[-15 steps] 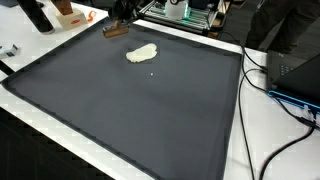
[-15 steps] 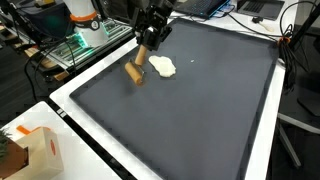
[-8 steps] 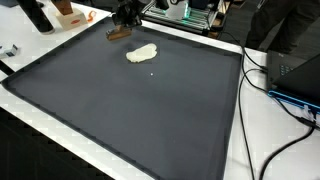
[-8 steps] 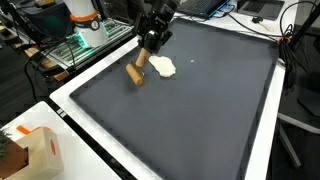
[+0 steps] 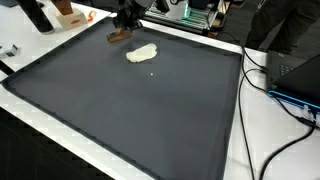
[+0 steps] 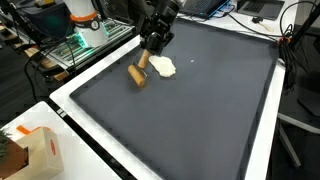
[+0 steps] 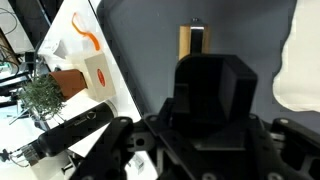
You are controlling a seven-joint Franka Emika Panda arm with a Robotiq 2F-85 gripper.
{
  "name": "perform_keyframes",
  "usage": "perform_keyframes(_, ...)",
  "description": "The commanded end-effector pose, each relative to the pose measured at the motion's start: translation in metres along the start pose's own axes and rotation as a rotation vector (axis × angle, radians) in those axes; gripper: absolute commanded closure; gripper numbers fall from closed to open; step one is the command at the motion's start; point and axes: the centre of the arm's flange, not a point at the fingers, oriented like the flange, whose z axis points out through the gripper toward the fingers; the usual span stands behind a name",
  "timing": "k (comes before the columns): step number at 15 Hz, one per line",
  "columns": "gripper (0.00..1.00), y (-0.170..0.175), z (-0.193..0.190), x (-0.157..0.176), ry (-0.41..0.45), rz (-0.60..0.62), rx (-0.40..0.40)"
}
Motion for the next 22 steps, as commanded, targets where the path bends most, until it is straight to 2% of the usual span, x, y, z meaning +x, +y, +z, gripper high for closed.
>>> perform_keyframes(1, 0.76, -0.004, -0.002, 0.003, 0.020, -0.025, -0.014)
perform_keyframes(9, 0.76, -0.006, -0.009, 0.010, 0.039, -0.121, 0.063)
perform_keyframes(16, 0.76, 0.011, -0.020, 0.021, 0.012, -0.221, 0.197)
perform_keyframes(22, 0.76, 0.040, -0.039, 0.030, -0.052, -0.302, 0.323)
